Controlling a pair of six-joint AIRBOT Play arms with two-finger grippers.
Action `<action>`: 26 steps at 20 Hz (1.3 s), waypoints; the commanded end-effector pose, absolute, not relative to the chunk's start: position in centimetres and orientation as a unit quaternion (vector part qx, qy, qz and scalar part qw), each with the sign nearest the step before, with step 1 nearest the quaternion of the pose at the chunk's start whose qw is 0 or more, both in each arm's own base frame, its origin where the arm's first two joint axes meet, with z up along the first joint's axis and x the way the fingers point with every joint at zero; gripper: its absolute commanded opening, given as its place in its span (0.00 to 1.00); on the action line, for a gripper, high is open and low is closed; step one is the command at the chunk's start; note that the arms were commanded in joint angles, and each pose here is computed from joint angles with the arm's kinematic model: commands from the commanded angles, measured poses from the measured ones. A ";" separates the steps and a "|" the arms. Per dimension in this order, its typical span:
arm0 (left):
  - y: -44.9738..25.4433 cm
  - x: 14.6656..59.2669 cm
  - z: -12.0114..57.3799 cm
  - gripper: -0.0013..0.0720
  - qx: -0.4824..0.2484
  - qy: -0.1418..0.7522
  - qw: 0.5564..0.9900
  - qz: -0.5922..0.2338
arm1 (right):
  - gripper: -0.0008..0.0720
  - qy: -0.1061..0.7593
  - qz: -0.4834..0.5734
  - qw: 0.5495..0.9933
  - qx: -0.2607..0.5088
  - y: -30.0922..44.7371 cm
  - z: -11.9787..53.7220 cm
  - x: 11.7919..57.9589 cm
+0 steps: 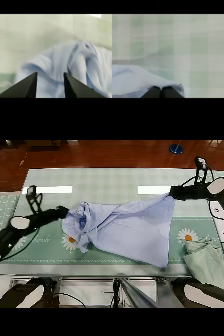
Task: Fold the shirts.
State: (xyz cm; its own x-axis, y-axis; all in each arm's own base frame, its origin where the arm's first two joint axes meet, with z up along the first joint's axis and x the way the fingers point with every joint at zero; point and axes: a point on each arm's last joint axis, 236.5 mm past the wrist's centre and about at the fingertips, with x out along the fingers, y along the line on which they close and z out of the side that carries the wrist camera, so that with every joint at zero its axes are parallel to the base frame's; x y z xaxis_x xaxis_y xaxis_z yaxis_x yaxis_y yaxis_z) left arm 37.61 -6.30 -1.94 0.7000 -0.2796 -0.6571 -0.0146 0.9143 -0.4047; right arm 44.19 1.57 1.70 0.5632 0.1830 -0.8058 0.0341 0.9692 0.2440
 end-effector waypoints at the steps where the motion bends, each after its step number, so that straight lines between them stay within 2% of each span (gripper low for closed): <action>1: -3.2 37.8 1.7 0.65 -0.188 0.383 0.901 -0.081 | 0.04 0.480 0.046 0.868 0.121 1.9 1.2 43.6; 2: -3.1 37.0 2.2 0.85 -0.200 0.403 0.888 -0.095 | 0.04 0.482 0.047 0.866 0.121 1.9 1.1 43.5; 3: -4.0 35.7 2.1 0.94 -0.218 0.430 0.868 -0.119 | 0.04 0.485 0.048 0.865 0.121 2.0 1.0 43.4; 6: -9.7 31.2 0.8 0.94 -0.241 0.508 0.800 -0.211 | 0.04 0.488 0.049 0.863 0.121 2.0 1.0 43.2; 10: -16.8 28.5 -0.9 0.94 -0.209 0.553 0.758 -0.277 | 0.04 0.492 0.050 0.861 0.121 2.1 0.9 43.0; 15: -21.8 27.2 -4.0 0.94 -0.181 0.580 0.738 -0.294 | 0.04 0.501 0.053 0.856 0.121 2.2 0.7 42.6; 20: -20.8 29.2 -7.0 0.94 -0.188 0.586 0.746 -0.254 | 0.04 0.521 0.067 0.844 0.109 2.6 0.2 41.5; 21: -20.4 29.6 -7.2 0.91 -0.188 0.584 0.750 -0.248 | 0.04 0.524 0.070 0.842 0.105 2.6 0.1 41.4; 22: -19.9 30.0 -7.2 0.64 -0.187 0.580 0.755 -0.241 | 0.04 0.524 0.072 0.842 0.102 2.6 0.1 41.4; 23: -19.4 30.3 -7.3 0.32 -0.187 0.577 0.759 -0.236 | 0.04 0.524 0.073 0.842 0.101 2.6 0.1 41.4; 24: -19.1 30.6 -7.3 0.08 -0.186 0.574 0.763 -0.231 | 0.04 0.524 0.074 0.842 0.100 2.6 0.1 41.4; 26: -18.8 31.1 -7.0 0.06 -0.188 0.569 0.767 -0.230 | 0.04 0.526 0.075 0.841 0.101 2.7 0.1 41.3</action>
State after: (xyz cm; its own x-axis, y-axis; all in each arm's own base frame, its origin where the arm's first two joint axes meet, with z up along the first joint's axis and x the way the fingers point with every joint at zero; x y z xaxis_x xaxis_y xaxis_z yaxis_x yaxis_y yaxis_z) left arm 30.20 -19.56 -6.94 0.2190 -0.5820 -0.7832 0.1439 0.8131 -0.5640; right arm 41.53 2.58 0.18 0.4474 0.2269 -0.8650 -0.0091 0.9684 0.2493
